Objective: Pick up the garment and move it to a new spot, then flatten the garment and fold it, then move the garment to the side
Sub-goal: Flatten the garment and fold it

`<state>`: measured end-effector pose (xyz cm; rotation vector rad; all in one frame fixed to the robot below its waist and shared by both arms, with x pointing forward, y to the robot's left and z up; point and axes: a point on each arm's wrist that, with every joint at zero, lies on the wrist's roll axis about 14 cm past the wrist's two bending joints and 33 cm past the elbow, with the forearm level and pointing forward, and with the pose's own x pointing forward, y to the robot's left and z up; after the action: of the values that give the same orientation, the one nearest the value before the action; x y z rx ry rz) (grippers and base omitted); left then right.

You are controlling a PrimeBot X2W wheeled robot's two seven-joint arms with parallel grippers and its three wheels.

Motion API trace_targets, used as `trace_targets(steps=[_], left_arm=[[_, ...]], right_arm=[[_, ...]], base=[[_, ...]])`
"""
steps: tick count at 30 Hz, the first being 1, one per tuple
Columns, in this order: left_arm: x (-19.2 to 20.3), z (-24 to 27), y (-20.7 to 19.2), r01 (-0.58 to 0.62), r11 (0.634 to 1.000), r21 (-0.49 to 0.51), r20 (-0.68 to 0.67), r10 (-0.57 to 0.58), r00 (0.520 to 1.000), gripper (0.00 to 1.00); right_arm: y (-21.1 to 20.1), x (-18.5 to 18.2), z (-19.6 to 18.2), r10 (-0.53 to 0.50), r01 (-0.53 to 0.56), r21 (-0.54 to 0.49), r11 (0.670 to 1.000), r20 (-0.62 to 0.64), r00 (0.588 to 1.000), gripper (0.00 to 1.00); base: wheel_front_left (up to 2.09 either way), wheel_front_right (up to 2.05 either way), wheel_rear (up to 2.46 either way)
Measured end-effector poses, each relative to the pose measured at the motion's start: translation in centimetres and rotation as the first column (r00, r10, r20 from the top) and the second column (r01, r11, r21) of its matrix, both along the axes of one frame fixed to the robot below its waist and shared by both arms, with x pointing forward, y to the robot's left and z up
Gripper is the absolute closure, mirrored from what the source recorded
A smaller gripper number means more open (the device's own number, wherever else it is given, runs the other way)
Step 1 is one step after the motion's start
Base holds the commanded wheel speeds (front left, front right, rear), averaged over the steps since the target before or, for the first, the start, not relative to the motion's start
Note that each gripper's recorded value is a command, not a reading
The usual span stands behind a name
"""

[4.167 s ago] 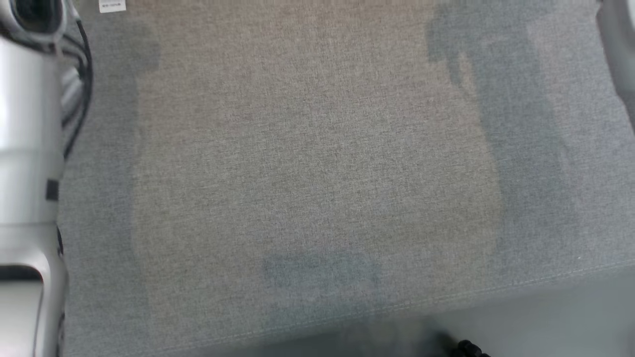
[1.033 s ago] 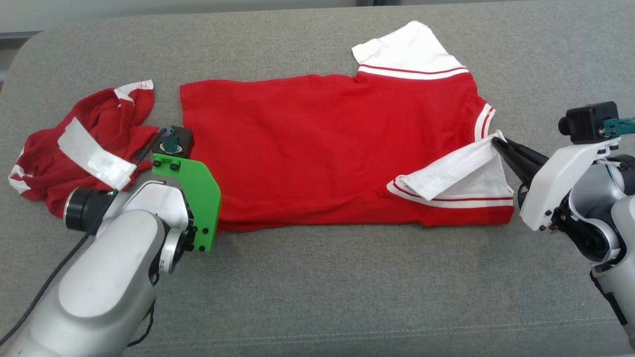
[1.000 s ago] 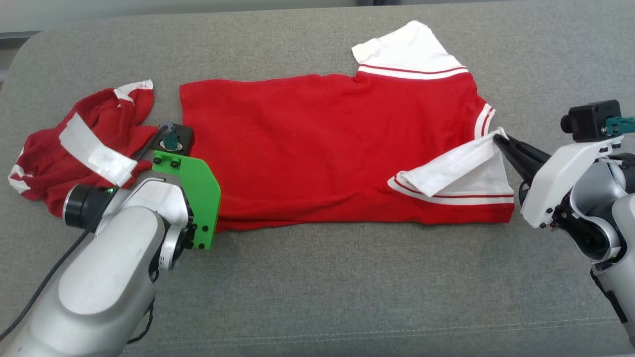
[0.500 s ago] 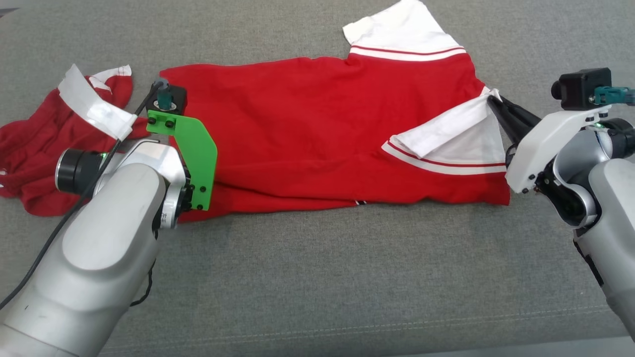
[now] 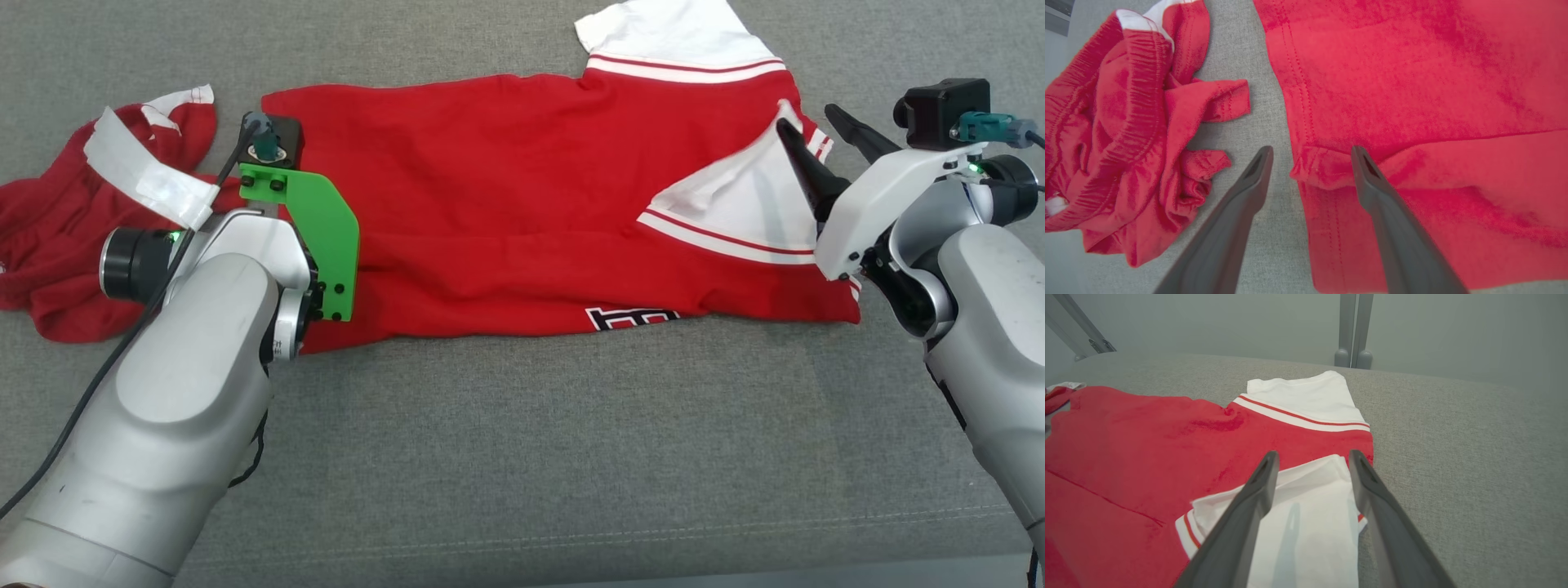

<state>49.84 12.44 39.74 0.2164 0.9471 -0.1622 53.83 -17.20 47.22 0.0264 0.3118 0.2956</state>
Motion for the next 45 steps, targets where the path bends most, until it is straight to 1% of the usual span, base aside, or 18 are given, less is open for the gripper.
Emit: trace_targets(steps=[4,7,11,14,15,16,18,22,27,35,40,41,42,43,44,45], left_arm=[[0.7,1.0,0.3,-0.021,0.999,-0.036,0.075,0.024,0.997,0.0],[0.6,1.7,0.5,-0.026,0.998,-0.066,0.151,0.036,0.988,0.0],[-1.0,1.4,1.0,-0.041,0.995,-0.094,0.193,0.059,0.979,0.0],[-2.7,1.0,1.7,-0.055,0.993,-0.1,0.216,0.075,0.974,0.0],[-3.3,0.8,1.8,-0.054,0.993,-0.101,0.217,0.075,0.973,0.0],[-5.0,0.1,1.9,-0.052,0.994,-0.099,0.208,0.072,0.975,0.0],[-6.0,0.0,1.6,-0.03,0.996,-0.086,0.209,0.048,0.977,0.0],[-6.3,-0.4,1.1,0.0,0.999,-0.055,0.208,0.011,0.978,0.0],[-6.0,-1.2,0.7,0.012,0.999,-0.037,0.19,-0.005,0.982,0.0],[-5.6,-2.8,0.6,0.011,1.0,-0.021,0.129,-0.008,0.992,0.0],[-5.4,-3.2,0.7,0.006,1.0,-0.025,0.113,-0.003,0.994,0.0],[-5.4,-3.2,0.6,0.008,1.0,-0.026,0.111,-0.005,0.994,0.21],[-5.4,-3.2,0.5,0.01,0.999,-0.032,0.11,-0.006,0.994,0.54],[-5.5,-3.2,0.4,0.01,0.999,-0.036,0.109,-0.006,0.994,0.67],[-5.5,-3.2,0.4,0.009,0.999,-0.04,0.108,-0.005,0.994,0.95],[-5.6,-3.2,0.3,0.01,0.999,-0.043,0.106,-0.005,0.994,1.0]], right_arm=[[0.3,0.3,0.6,0.002,-0.002,0.002,1.0,0.032,0.999,0.0],[-0.2,0.3,1.1,-0.02,0.019,0.018,1.0,0.043,0.999,0.0],[-1.0,-1.2,0.5,-0.038,0.038,0.021,0.999,0.017,0.999,0.0],[-2.0,-2.8,-0.2,-0.055,0.055,0.001,0.998,-0.013,0.998,0.0],[-2.2,-3.3,-0.4,-0.06,0.06,-0.005,0.998,-0.023,0.998,0.0],[-3.1,-5.0,-1.0,-0.08,0.078,-0.027,0.997,-0.056,0.995,0.0],[-3.4,-6.6,-1.7,-0.093,0.089,-0.05,0.995,-0.086,0.992,0.0],[-3.2,-8.5,-2.8,-0.113,0.106,-0.058,0.993,-0.128,0.985,0.0],[-3.0,-9.2,-3.8,-0.14,0.133,-0.052,0.99,-0.157,0.978,0.0],[-2.6,-10.1,-6.3,-0.16,0.149,-0.066,0.987,-0.254,0.954,0.0],[-2.1,-10.2,-7.0,-0.159,0.148,-0.06,0.987,-0.273,0.949,0.0],[-2.1,-10.2,-7.0,-0.16,0.149,-0.061,0.987,-0.274,0.948,0.08],[-2.3,-10.2,-7.0,-0.165,0.155,-0.06,0.986,-0.277,0.947,0.45],[-2.3,-10.3,-7.2,-0.168,0.156,-0.061,0.986,-0.284,0.944,0.6],[-2.3,-10.4,-7.2,-0.17,0.158,-0.061,0.985,-0.289,0.942,0.67],[-2.4,-10.5,-7.4,-0.174,0.164,-0.059,0.985,-0.297,0.939,0.78]], base=[[0.0,0.0,0.0],[0.0,0.0,0.0],[0.0,0.0,0.0],[0.0,0.0,0.0],[0.0,0.0,0.0],[0.0,0.0,0.0],[0.0,0.0,0.0],[0.0,0.0,0.0],[0.0,0.0,0.0],[0.0,0.0,0.0],[0.0,0.0,0.0],[0.0,0.0,0.0],[0.0,0.0,0.0],[0.0,0.0,0.0],[0.0,0.0,0.0],[0.0,0.0,0.0]])
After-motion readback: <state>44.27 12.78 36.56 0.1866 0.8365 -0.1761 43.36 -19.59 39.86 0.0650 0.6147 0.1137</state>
